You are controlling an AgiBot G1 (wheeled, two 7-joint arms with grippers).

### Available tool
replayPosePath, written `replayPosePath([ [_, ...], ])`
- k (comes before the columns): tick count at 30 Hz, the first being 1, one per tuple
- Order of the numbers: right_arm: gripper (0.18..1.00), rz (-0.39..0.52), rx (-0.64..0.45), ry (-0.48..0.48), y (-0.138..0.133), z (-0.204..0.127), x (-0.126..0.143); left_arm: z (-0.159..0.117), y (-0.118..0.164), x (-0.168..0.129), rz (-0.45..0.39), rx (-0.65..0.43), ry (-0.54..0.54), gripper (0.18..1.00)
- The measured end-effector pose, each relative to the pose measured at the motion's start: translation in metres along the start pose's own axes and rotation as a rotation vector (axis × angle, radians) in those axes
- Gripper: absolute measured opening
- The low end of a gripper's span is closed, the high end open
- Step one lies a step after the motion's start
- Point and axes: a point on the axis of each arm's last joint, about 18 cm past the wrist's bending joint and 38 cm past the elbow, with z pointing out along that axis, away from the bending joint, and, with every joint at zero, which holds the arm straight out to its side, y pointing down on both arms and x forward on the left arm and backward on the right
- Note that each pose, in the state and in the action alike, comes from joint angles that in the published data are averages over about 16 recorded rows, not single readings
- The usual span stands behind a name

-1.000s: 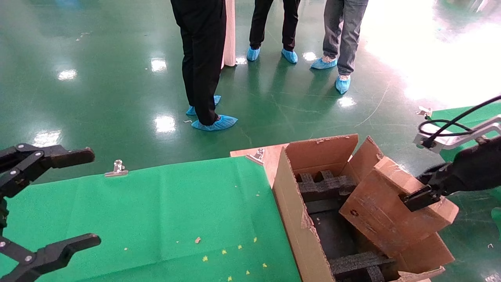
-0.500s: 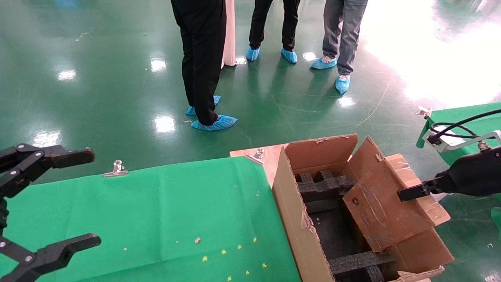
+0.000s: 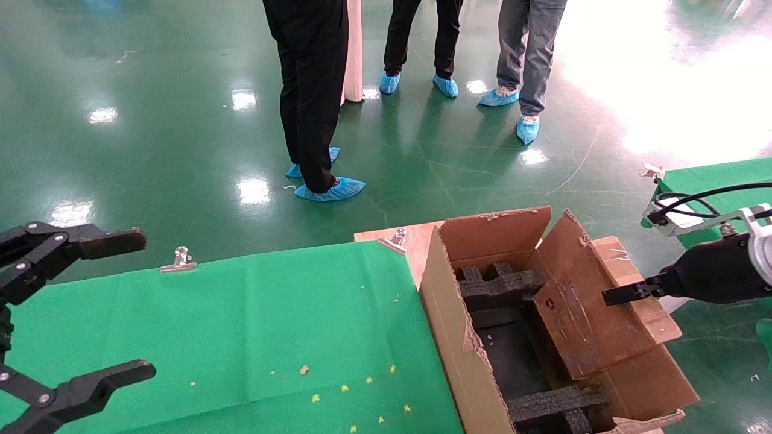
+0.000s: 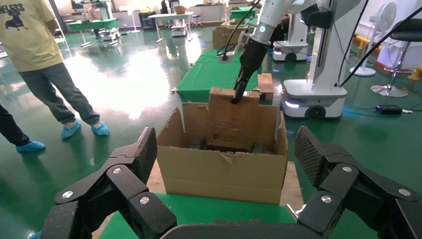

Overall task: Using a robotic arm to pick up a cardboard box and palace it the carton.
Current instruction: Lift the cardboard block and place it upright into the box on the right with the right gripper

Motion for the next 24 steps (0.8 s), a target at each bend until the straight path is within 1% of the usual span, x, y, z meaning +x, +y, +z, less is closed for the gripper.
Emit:
replayPosePath([
  [10,0.289,0.002,-0.006,0.040,-0.003,0.022,-0.007,0.000,0.000,0.000,0.000,0.000,0.000,1.000],
  [24,0.288,-0.001,-0.039,0.075,-0.003,0.063,-0.014,0.000,0.000,0.000,0.000,0.000,0.000,1.000],
])
